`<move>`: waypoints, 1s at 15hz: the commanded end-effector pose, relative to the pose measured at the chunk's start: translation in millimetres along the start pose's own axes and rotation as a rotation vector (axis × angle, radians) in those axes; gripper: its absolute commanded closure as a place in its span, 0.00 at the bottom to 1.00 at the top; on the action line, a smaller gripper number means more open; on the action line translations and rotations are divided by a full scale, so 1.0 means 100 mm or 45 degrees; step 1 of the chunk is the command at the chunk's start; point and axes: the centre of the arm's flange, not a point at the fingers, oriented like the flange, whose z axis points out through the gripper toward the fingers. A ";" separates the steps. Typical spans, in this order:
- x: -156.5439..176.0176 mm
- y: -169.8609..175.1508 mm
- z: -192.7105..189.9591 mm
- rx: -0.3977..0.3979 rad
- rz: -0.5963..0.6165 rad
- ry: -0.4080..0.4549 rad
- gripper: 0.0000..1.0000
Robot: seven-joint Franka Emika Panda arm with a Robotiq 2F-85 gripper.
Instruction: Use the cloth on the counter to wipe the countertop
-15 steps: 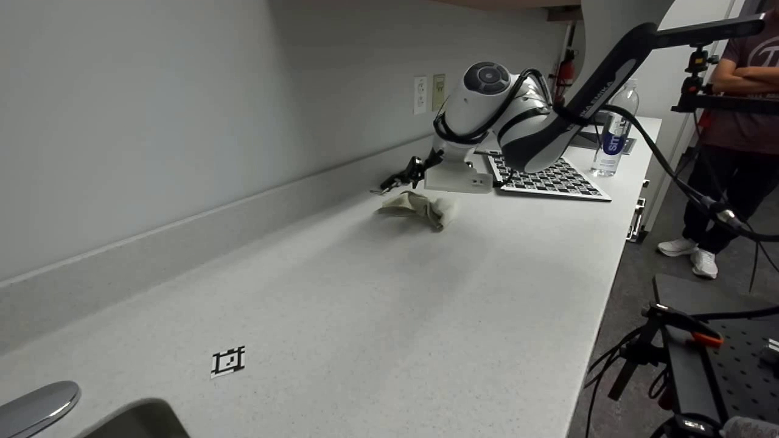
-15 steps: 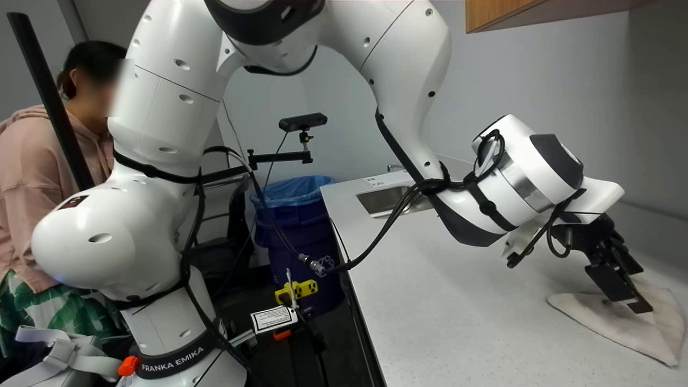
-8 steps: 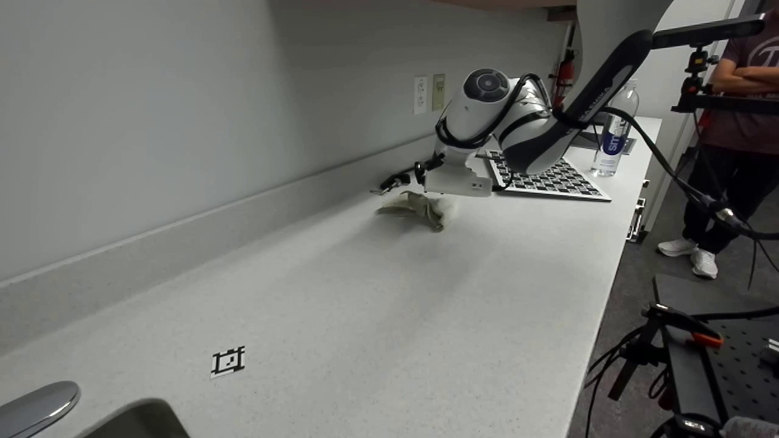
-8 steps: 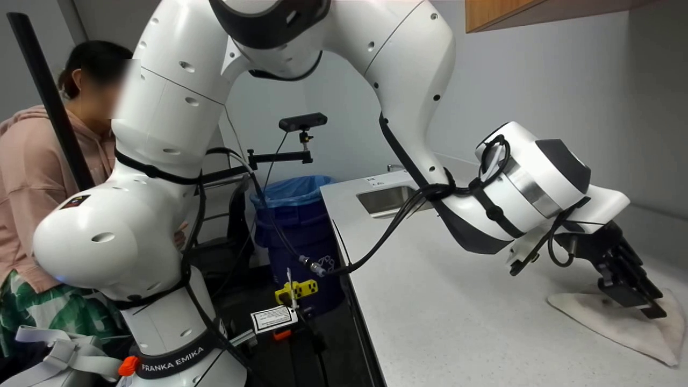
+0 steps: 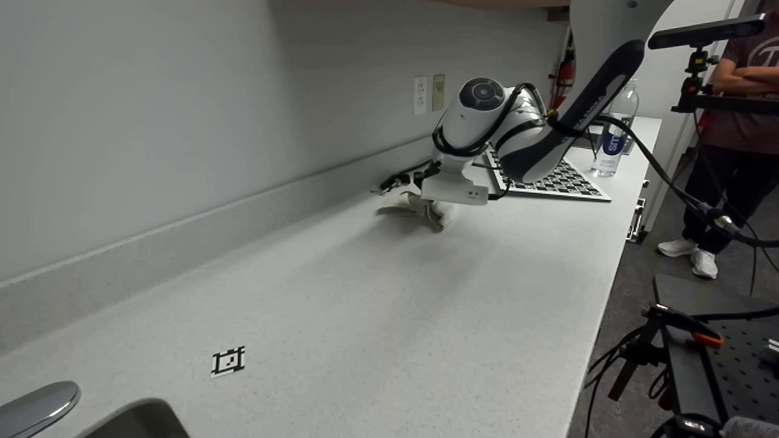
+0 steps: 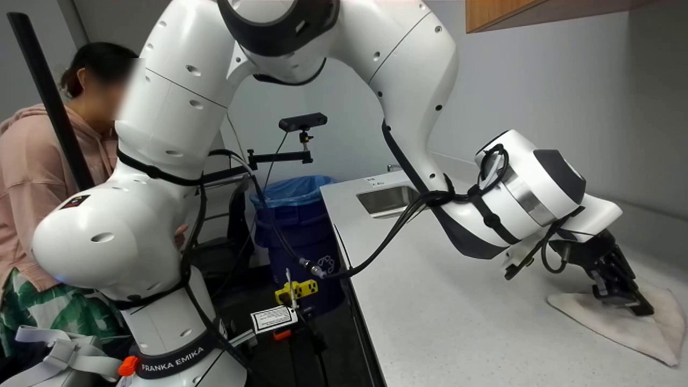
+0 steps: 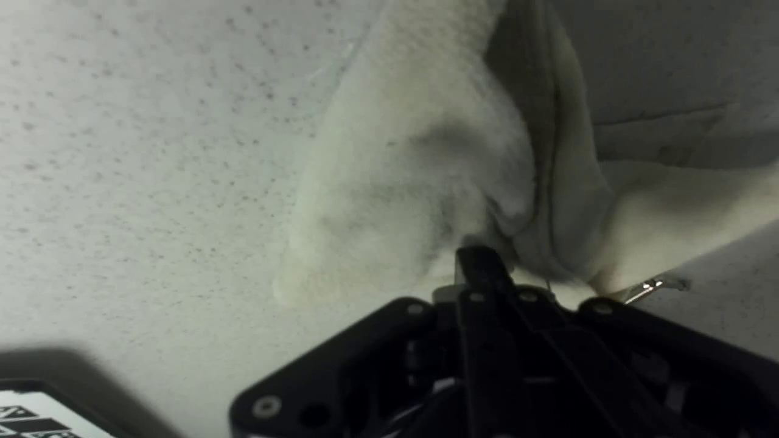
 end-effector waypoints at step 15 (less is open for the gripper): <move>-0.55 -0.33 -0.23 0.191 0.017 -0.294 1.00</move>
